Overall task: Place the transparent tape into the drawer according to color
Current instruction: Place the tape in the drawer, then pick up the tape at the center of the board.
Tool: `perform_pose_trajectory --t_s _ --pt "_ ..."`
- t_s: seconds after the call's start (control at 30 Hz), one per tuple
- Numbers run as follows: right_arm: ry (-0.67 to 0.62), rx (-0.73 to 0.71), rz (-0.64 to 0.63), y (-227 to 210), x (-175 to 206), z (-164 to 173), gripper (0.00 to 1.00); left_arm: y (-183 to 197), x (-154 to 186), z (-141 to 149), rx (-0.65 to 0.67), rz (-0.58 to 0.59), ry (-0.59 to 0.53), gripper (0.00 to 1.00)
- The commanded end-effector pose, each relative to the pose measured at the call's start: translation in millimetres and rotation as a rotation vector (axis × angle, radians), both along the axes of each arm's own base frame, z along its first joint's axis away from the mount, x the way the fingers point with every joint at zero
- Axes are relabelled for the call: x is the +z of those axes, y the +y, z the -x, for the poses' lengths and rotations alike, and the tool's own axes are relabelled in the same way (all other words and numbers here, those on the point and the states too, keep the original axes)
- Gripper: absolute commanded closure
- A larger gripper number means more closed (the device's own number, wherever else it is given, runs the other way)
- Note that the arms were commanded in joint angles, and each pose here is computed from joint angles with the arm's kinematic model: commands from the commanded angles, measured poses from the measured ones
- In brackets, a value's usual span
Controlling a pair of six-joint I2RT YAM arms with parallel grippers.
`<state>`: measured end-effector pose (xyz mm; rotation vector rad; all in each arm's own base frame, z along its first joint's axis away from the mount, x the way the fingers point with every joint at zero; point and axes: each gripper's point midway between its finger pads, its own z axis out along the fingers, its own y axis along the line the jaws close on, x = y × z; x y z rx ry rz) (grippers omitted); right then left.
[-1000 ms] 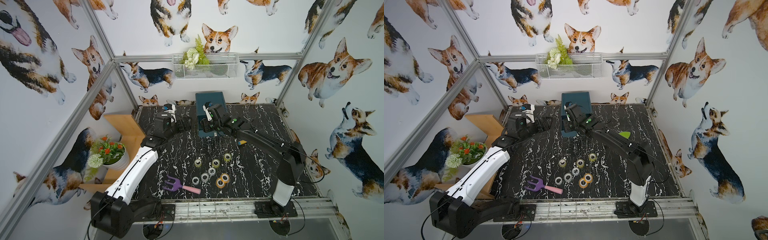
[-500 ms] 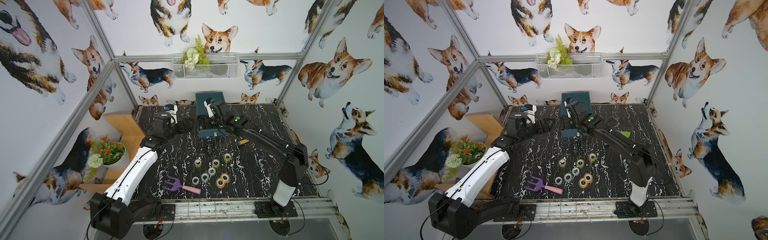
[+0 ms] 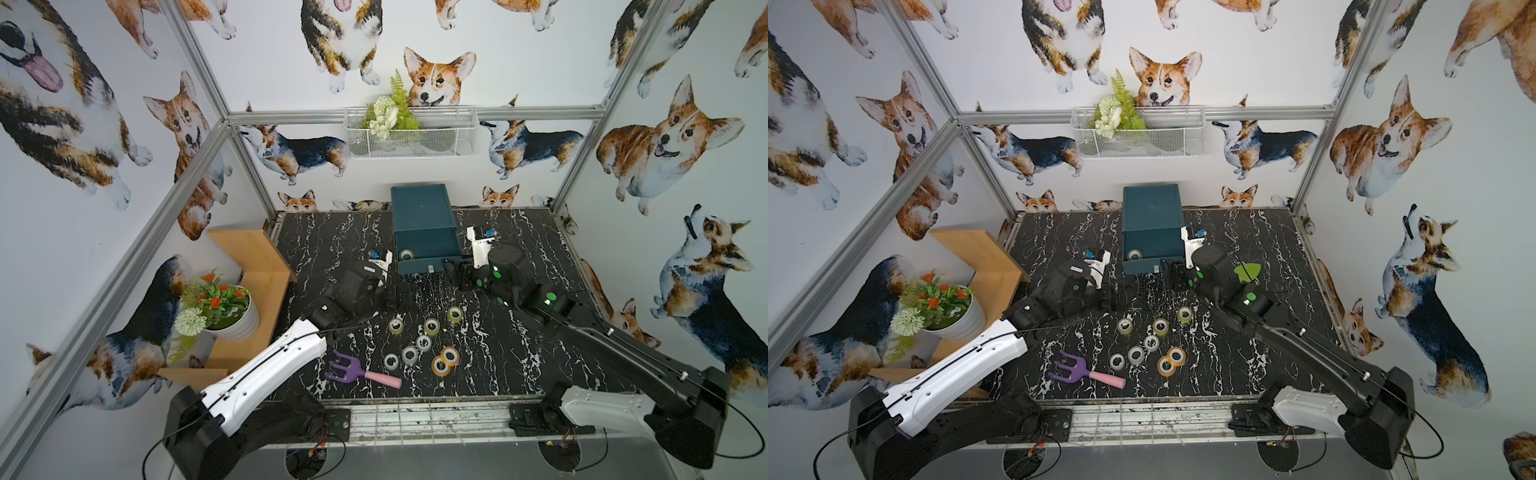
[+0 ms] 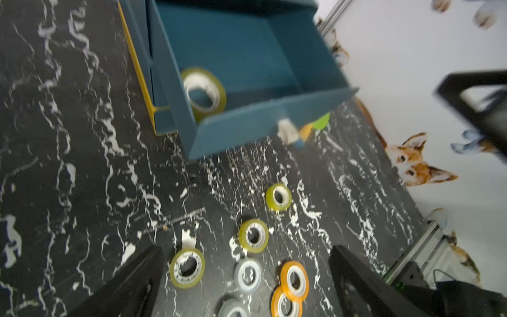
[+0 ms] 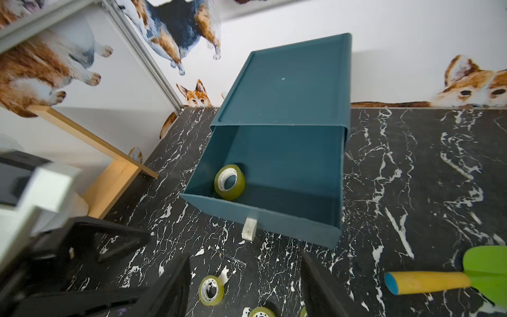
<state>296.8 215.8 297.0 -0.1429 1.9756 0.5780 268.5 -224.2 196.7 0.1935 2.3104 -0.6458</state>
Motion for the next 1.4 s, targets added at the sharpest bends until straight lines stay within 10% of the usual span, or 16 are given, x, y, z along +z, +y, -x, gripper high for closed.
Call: perform_pose_trajectory --t_s 0.0,0.53,1.37 --pt "-0.05 -0.05 -0.093 -12 13 5 0.32 16 -51 10 0.117 -0.091 0.121 0.0" --pt "-0.013 -0.076 -0.059 -20 -10 8 0.32 9 -162 -3 0.087 -0.374 0.359 0.09" --pt "-0.03 -0.087 -0.039 -21 -4 4 0.3 11 -190 29 -0.023 -0.423 0.506 0.3"
